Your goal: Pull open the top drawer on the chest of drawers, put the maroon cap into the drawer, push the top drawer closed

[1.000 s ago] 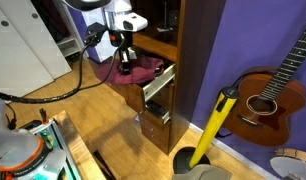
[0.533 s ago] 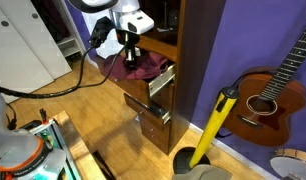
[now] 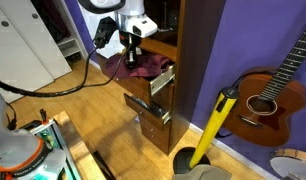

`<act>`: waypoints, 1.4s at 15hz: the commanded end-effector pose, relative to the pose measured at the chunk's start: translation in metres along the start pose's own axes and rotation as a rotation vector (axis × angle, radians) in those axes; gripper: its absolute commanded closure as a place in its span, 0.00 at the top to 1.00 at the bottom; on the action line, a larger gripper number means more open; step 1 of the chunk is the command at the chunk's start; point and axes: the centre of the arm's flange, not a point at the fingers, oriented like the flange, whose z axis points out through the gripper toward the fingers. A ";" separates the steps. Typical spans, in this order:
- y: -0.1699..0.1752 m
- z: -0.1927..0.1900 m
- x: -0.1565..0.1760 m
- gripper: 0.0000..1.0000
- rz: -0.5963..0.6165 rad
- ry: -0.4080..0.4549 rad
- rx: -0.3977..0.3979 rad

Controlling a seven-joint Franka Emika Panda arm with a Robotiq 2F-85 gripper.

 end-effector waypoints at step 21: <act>0.026 -0.065 -0.032 0.01 -0.109 0.073 -0.035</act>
